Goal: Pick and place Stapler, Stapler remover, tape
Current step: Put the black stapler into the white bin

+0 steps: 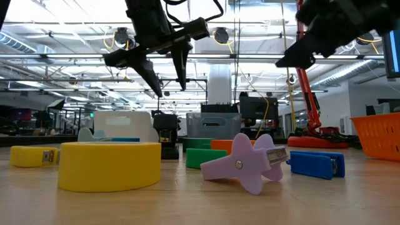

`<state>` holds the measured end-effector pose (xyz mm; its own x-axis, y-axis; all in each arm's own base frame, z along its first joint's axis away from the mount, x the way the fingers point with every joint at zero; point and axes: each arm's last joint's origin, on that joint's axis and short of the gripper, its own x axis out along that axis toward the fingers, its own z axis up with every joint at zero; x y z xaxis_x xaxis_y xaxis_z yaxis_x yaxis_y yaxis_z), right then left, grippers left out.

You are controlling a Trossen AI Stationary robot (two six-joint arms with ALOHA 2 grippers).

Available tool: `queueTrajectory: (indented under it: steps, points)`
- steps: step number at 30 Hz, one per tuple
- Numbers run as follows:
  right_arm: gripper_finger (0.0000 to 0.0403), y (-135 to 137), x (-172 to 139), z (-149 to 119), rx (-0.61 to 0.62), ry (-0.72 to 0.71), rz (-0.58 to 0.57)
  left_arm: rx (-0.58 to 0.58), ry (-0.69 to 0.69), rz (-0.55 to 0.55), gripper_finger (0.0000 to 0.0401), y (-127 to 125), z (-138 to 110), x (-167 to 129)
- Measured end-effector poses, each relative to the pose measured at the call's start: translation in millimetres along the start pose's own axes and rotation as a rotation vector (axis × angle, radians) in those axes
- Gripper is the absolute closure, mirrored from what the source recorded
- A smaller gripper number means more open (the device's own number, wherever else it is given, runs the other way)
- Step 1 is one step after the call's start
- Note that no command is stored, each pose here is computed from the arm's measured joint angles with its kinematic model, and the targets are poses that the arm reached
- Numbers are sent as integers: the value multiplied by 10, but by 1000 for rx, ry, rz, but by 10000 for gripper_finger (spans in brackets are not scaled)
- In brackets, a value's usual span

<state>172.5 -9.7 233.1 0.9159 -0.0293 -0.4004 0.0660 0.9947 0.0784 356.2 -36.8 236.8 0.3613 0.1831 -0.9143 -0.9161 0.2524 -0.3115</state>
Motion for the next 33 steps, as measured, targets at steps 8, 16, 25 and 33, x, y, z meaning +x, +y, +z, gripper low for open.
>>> queueTrajectory:
  steps: [8,16,25,33]
  points:
    - [161,-23,-264,-246,27,-168,4,-22,-5,10,188,17,71,18]
    - [161,-67,-389,-414,75,-248,-10,-40,45,-10,187,-41,30,173]
    - [161,-71,-388,-477,75,-249,-11,-41,50,-29,187,-71,32,213]
    - [161,-72,-389,-476,75,-250,-12,-105,125,79,187,6,-13,352]
